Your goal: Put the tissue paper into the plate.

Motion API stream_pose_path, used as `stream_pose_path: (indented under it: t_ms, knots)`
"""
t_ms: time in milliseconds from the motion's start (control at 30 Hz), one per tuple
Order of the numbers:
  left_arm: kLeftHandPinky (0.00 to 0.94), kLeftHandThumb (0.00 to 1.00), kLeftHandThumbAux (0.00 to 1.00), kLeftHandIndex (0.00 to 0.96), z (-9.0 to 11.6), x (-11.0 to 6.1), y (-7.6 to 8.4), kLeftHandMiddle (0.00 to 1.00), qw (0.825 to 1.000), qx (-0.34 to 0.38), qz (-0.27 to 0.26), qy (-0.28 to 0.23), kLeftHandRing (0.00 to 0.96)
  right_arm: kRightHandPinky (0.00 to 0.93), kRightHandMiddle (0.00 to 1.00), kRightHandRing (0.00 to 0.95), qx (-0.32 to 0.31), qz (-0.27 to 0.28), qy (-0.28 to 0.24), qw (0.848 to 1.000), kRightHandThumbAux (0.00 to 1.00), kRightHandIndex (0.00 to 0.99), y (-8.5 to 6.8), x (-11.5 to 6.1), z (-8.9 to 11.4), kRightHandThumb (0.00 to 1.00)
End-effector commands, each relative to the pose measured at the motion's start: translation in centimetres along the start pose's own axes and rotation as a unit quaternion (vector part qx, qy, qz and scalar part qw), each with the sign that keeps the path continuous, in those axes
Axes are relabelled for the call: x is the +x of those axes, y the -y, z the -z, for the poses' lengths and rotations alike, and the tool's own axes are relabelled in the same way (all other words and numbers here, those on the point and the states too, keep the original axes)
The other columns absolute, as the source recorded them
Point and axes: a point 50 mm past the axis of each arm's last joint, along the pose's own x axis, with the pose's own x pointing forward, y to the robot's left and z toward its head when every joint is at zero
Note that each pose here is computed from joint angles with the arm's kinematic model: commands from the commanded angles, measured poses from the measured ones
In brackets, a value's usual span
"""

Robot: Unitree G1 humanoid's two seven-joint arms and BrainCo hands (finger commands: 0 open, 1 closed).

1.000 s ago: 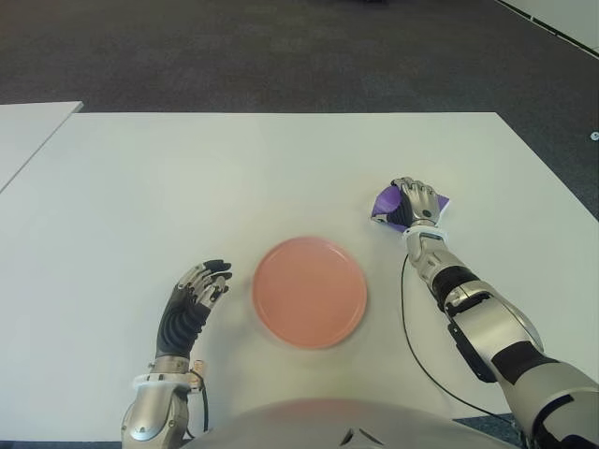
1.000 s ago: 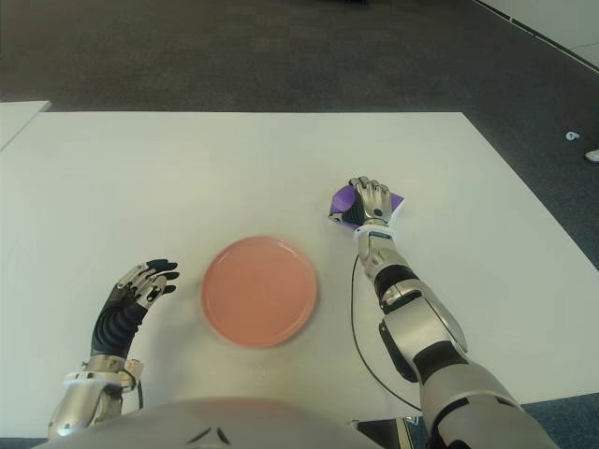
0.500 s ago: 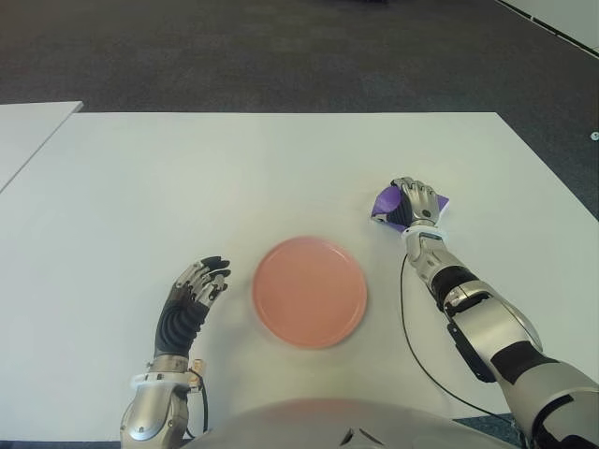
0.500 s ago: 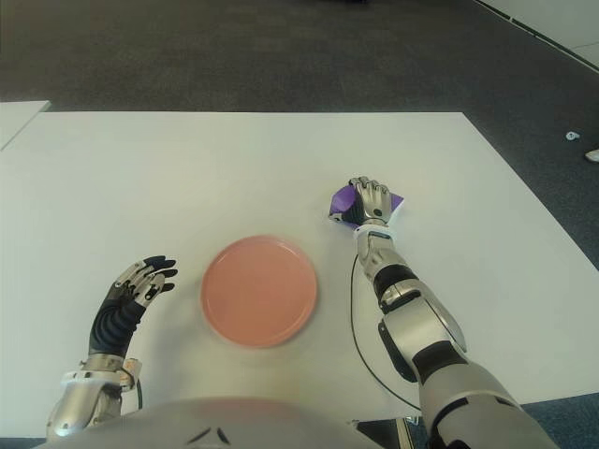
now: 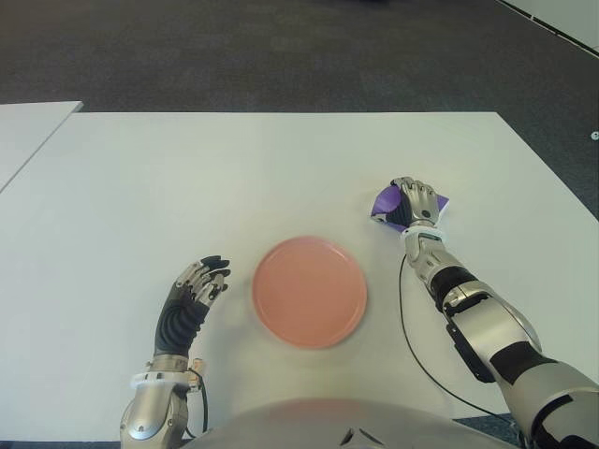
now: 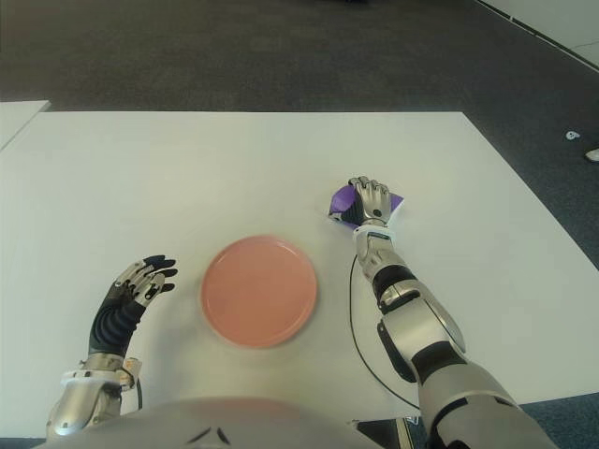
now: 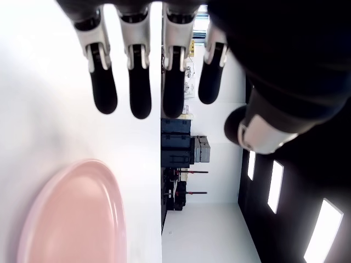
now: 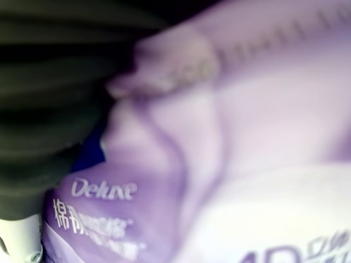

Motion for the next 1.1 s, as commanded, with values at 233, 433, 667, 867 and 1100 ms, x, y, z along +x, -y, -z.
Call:
stream_pose_path:
  t_ms: [233,433,667,867,1100]
  knots:
    - [0.343,0.365,0.591,0.276,0.8,0.5,0.4,0.301,1.000,-0.012,0.003,-0.018,0.316,0.126,0.521,0.726,0.005,-0.186,-0.014,0.982,0.680,0.395,-7.1,-6.1,0.8,0.852]
    - [0.342,0.343,0.596,0.276,1.0,0.8,0.5,0.302,1.000,-0.012,0.019,-0.001,0.315,0.126,0.521,0.727,0.012,-0.112,0.031,0.993,0.680,0.396,-3.6,-3.4,1.0,0.852]
    - [0.356,0.308,0.586,0.268,1.1,0.9,0.5,0.306,1.000,0.002,0.016,0.001,0.322,0.106,0.514,0.716,0.041,-0.048,0.072,0.995,0.680,0.396,1.0,-2.4,0.3,0.851]
    - [0.352,0.271,0.569,0.259,1.3,1.1,0.5,0.307,1.000,0.012,0.014,0.001,0.323,0.255,0.508,0.707,0.045,-0.007,0.094,0.995,0.678,0.401,3.6,-2.7,-0.1,0.853]
    - [0.350,0.264,0.558,0.262,1.3,1.2,0.6,0.306,1.000,0.013,0.016,-0.002,0.320,0.360,0.511,0.538,0.040,0.045,0.128,0.990,0.659,0.418,7.8,-2.9,-0.8,0.931]
